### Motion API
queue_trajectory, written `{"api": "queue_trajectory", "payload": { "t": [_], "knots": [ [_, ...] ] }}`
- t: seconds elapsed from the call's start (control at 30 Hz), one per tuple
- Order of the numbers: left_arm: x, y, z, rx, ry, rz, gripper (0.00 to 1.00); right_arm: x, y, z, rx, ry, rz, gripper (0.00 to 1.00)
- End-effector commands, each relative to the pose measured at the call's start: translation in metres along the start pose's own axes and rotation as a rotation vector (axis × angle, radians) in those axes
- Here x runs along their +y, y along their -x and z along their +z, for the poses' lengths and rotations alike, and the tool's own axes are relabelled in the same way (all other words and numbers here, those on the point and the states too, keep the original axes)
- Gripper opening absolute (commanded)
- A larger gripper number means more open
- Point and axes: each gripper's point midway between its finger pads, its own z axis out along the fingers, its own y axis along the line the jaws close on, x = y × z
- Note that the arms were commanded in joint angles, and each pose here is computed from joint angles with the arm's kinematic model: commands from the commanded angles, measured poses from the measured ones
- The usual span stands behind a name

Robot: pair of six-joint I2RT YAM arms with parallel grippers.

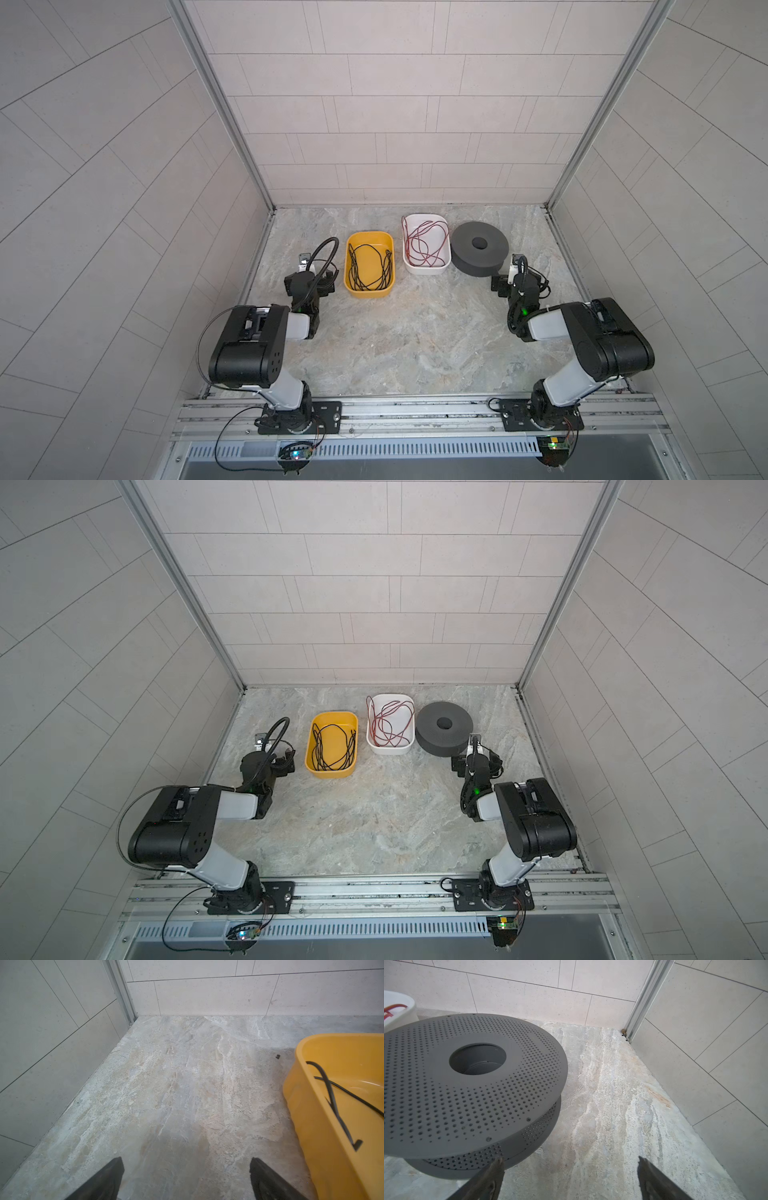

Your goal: Wrap the cables

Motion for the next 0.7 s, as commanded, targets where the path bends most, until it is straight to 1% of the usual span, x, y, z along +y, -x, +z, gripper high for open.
{"api": "queue_trajectory", "payload": {
  "t": [0.0, 0.67],
  "knots": [
    [0.0005, 0.0089, 0.0002, -0.031, 0.001, -0.015, 1.00, -0.0011, 0.0084, 0.0000, -0.019, -0.003, -0.002, 0.99],
    [0.0017, 0.0085, 0.0004, -0.029, 0.003, -0.025, 1.00, -0.0018, 0.0071, -0.0002, -0.016, -0.004, 0.000, 0.99]
  ]
}}
